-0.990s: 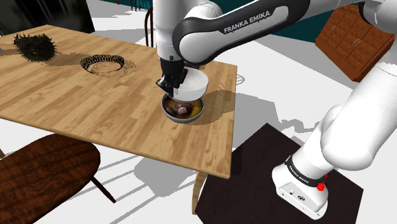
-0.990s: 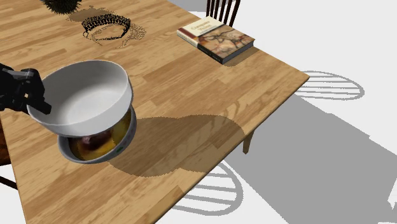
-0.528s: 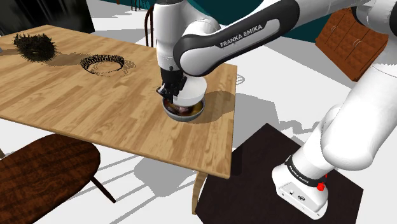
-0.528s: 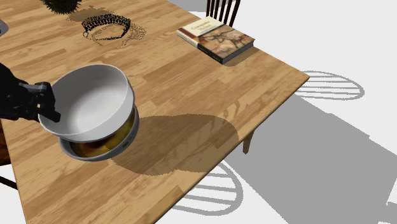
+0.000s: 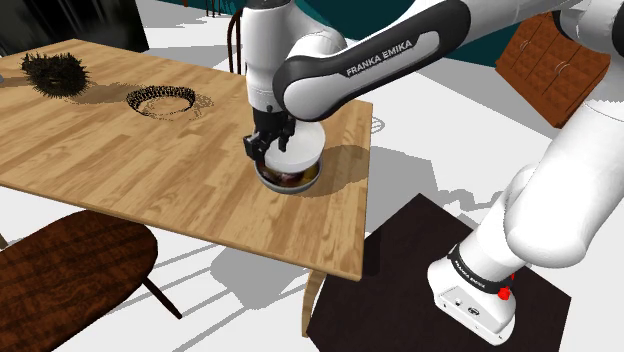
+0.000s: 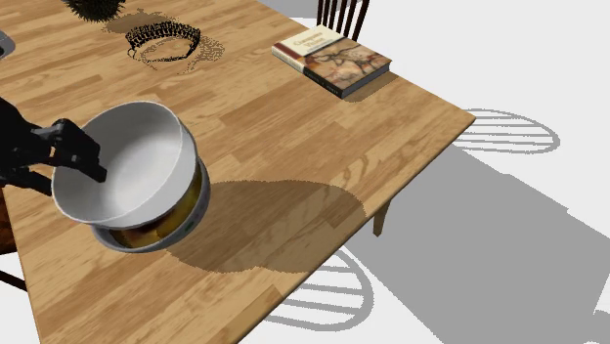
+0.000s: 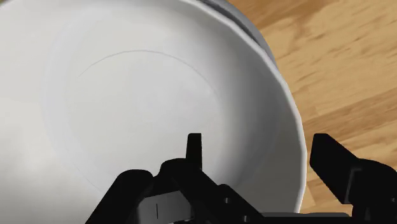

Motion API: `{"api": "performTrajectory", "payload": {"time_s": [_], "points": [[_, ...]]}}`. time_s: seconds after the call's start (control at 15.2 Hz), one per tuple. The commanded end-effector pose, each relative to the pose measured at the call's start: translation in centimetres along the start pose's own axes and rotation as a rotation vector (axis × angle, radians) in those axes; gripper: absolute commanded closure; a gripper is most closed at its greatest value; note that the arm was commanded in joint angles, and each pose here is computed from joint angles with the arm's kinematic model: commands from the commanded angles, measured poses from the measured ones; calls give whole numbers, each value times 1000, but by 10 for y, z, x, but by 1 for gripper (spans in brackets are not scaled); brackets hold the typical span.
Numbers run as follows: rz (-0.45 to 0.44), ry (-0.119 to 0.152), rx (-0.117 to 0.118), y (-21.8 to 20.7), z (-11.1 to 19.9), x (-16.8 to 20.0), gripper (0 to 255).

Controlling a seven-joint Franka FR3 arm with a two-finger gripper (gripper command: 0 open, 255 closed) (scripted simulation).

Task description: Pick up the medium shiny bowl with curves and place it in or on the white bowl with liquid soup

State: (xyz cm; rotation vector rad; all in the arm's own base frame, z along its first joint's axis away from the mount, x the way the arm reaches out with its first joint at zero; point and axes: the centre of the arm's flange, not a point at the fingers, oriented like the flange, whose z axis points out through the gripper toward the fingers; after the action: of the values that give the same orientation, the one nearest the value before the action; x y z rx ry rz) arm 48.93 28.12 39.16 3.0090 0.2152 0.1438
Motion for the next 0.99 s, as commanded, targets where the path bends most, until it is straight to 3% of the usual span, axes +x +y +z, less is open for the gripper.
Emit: {"api": "performTrajectory", "payload": {"time_s": [0.0, 0.2, 0.46, 0.92], "points": [[0, -1, 0, 0, 0, 0, 0], [0, -1, 0, 0, 0, 0, 0], [0, -1, 0, 0, -50, 0, 0], [0, -1, 0, 0, -50, 0, 0]]}}
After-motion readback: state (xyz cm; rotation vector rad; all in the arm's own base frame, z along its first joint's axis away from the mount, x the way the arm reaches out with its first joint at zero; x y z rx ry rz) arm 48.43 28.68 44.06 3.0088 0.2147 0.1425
